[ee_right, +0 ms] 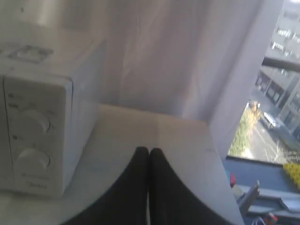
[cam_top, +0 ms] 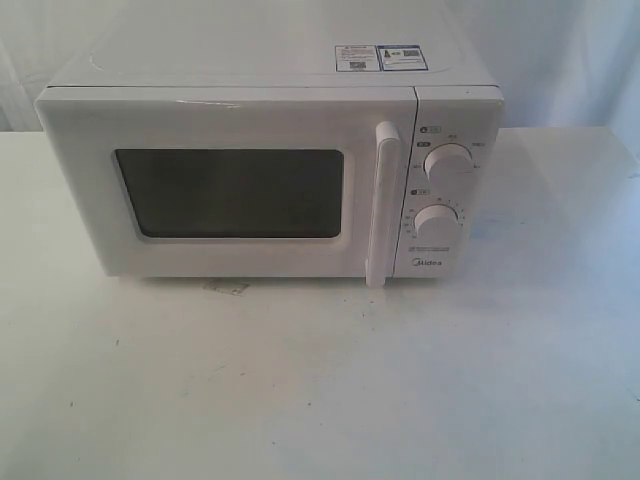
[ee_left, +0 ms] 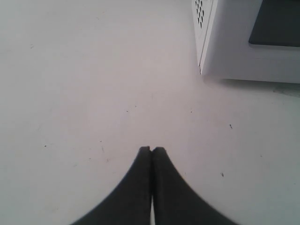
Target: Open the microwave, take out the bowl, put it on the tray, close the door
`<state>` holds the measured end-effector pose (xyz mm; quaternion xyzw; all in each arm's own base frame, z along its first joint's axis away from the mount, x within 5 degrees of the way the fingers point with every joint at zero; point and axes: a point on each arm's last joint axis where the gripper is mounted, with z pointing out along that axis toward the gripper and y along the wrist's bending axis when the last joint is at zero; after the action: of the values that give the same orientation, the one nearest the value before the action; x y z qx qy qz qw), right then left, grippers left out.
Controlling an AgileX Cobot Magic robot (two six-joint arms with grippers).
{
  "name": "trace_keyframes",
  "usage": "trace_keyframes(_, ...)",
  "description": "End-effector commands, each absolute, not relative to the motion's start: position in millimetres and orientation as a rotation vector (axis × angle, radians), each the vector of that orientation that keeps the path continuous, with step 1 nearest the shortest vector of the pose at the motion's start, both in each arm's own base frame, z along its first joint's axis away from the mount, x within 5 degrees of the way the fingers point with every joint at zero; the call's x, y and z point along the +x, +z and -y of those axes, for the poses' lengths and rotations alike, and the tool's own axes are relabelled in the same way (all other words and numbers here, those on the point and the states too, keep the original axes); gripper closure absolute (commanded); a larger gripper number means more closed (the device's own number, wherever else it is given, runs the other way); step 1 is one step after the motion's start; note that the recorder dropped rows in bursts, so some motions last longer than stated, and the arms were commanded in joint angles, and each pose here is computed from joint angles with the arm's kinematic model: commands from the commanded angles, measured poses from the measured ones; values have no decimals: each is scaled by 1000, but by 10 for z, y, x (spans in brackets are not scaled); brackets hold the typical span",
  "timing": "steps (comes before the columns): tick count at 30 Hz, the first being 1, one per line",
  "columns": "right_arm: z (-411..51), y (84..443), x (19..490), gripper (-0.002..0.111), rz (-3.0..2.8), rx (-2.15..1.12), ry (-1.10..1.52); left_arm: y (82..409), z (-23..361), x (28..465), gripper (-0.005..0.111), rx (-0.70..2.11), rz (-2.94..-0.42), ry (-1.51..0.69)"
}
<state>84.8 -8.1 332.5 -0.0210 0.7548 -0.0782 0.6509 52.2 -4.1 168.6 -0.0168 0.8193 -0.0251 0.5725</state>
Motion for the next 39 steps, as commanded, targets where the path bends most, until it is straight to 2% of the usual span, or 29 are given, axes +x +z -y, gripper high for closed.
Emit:
trace_keyframes(1,96,3282,937,108,-1791,-37,-182,1677,45,522,107,-35,-1917,-65)
trace_keyframes(12,67,3298,1054,108,-1756,162,35,1677,45,522,107,-35,-1917,-65)
trace_keyframes(20,64,3220,1494,108,-1760,137,43,1677,45,522,107,-35,-1917,-65)
trace_keyframes(30,-87,2701,2106,108,-2030,10,52,1677,45,522,107,-35,-1917,-65)
trace_keyframes(33,-335,2615,2132,108,-2203,-207,58,1677,45,522,107,-35,-1917,-65)
trace_keyframes(37,-764,2758,2032,108,-2138,-754,202,1677,45,522,107,-35,-1917,-65)
trace_keyframes(39,-858,2809,2024,108,-2024,-893,262,1677,45,522,107,-35,-1917,-65)
